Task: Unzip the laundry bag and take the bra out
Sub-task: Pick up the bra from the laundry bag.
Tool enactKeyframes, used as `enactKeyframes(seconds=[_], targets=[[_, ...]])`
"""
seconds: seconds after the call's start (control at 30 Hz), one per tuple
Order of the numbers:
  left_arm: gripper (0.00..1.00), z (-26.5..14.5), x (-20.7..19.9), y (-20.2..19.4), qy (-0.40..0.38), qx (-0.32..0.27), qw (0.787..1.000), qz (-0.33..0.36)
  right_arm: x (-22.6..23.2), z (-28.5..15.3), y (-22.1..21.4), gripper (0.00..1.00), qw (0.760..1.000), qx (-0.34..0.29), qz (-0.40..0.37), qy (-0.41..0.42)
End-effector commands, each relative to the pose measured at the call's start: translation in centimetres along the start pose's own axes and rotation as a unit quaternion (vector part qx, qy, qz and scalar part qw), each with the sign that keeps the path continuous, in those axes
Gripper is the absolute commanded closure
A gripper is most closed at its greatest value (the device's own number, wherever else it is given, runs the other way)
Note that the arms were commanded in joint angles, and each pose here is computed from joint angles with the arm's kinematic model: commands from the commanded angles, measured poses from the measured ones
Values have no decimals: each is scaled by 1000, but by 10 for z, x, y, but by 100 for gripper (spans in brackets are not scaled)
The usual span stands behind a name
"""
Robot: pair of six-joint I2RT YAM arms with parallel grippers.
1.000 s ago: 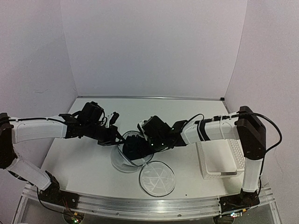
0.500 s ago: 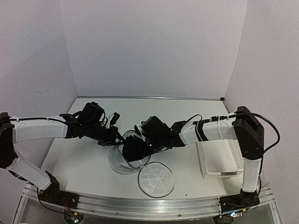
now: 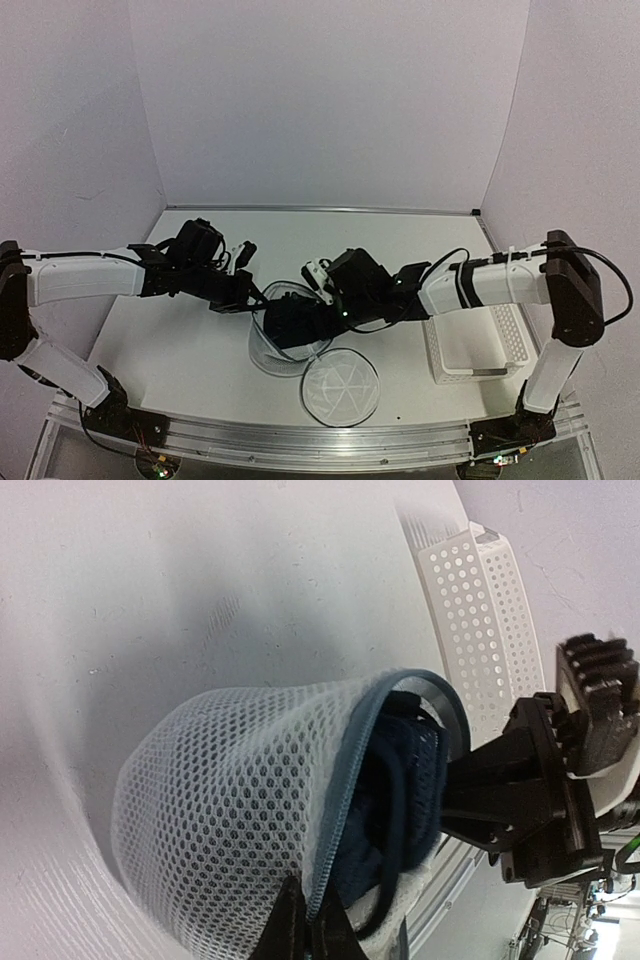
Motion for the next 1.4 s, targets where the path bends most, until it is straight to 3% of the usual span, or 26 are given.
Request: enactKeyframes(seconds=[0.0,0.2,0.53,0.87,1.37], targets=[[100,-1,-15,13,-20,-24,999,20,13,-33,26,100,996,-76,-23,42],[100,1,-17,16,-20,-23,999,20,17,-61,29,100,990,-121,-41,56],[100,6,-20,19,-25,-13,999,18,8,-117,44,100,973,-227,-40,6],[100,11,-25,24,-31,-8,999,21,-3,-165,63,100,942,-334,2,-39],[100,14,-24,24,-29,-5,999,24,-27,-246,72,100,891,-427,38,-151]])
Point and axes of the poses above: each gripper's point midway between its finger pads, its own z axis out along the fingers, its own x axis along the line the jaws close on, y = z × x, the point moved 5 cm from there along -z, back along the fingers, and after that the axes turned 8 degrees about -z, right-handed, at the moved point
